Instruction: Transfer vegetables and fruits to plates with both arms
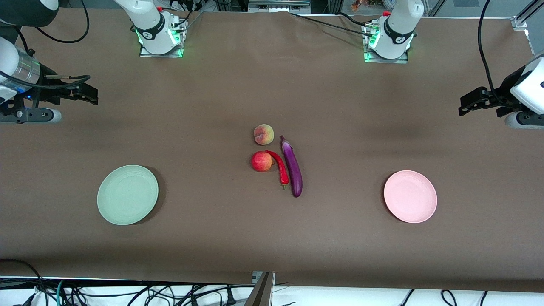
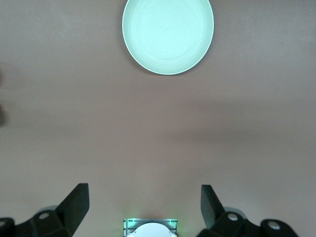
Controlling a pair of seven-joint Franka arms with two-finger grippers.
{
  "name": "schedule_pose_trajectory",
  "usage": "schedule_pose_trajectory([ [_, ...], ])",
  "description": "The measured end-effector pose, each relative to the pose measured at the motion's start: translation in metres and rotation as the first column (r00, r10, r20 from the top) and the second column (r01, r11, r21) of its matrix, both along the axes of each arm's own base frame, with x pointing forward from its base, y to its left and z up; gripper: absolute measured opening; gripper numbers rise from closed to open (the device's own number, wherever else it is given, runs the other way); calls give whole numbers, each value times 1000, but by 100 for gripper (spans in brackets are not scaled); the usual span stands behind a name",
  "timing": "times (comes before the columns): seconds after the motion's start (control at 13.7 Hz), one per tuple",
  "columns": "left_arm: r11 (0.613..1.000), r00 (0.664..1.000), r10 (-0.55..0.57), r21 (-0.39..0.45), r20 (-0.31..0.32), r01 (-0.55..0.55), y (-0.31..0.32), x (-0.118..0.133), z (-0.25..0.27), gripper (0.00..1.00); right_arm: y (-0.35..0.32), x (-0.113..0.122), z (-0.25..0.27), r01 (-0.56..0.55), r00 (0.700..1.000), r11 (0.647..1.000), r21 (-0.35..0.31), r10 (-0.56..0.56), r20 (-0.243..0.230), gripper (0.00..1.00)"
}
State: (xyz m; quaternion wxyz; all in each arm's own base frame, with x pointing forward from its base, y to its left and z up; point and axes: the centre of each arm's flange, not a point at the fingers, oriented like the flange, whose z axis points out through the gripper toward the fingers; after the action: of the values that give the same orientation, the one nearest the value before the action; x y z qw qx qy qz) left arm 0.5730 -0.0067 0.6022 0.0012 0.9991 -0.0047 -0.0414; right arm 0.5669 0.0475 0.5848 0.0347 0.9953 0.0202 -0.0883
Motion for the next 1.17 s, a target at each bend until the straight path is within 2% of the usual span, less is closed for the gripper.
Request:
schedule_pose_trajectory([
  [1.17,1000,1000,0,0,0,0,0,0,0,100,0,4,1,0,1000,1000,3,0,21,100],
])
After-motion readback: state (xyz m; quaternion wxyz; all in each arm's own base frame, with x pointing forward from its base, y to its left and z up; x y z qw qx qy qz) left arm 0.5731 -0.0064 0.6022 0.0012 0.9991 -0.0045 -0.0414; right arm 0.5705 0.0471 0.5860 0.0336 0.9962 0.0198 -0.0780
